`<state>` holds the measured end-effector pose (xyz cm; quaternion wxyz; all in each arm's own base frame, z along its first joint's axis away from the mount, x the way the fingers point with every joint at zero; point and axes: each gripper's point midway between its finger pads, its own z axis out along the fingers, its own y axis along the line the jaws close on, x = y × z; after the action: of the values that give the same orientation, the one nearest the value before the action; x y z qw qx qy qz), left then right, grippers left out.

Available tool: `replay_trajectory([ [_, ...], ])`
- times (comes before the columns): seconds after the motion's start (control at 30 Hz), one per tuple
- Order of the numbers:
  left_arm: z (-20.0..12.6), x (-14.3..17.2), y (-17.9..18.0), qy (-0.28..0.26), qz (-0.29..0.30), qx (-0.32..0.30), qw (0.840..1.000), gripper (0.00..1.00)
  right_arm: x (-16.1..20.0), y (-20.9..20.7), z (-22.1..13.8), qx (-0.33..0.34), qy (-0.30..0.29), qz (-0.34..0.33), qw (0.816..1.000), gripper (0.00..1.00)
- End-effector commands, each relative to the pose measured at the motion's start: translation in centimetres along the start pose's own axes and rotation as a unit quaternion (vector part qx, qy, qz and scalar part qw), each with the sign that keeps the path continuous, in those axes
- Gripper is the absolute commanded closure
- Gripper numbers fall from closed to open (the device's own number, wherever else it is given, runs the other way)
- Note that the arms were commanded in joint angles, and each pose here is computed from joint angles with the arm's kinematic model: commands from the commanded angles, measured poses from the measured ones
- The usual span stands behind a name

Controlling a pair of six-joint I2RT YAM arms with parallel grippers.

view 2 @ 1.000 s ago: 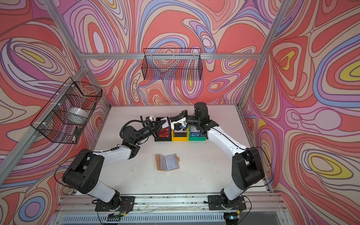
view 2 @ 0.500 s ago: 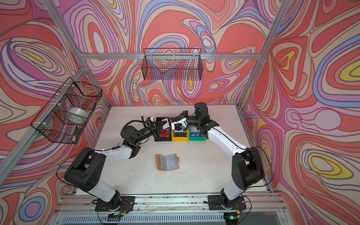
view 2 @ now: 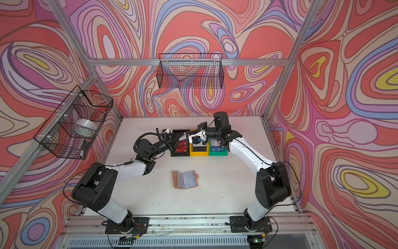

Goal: Take the credit cards out of the card holder
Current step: Pass the credit card.

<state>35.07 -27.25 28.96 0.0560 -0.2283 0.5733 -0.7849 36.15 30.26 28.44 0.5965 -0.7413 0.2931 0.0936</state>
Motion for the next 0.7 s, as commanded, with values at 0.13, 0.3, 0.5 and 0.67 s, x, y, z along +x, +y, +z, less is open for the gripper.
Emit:
replay_trajectory([
  [0.13,1.0,0.8,-1.9,0.035,-0.260,0.020,0.965,0.27,-1.9,2.1,1.4,-0.050,-0.036,0.045,0.997,1.00],
  [0.3,1.1,0.8,-2.0,0.038,-0.256,0.019,0.966,0.27,-2.0,2.1,1.4,-0.051,-0.037,0.052,0.997,1.00],
  [0.5,0.0,0.3,-0.4,0.023,-0.257,0.007,0.966,0.35,-2.1,1.5,0.9,-0.047,-0.020,0.049,0.998,1.00],
  [0.67,-1.3,-0.2,0.1,0.013,-0.246,0.000,0.969,0.40,-1.9,0.6,0.3,-0.054,0.014,0.061,0.997,1.00],
])
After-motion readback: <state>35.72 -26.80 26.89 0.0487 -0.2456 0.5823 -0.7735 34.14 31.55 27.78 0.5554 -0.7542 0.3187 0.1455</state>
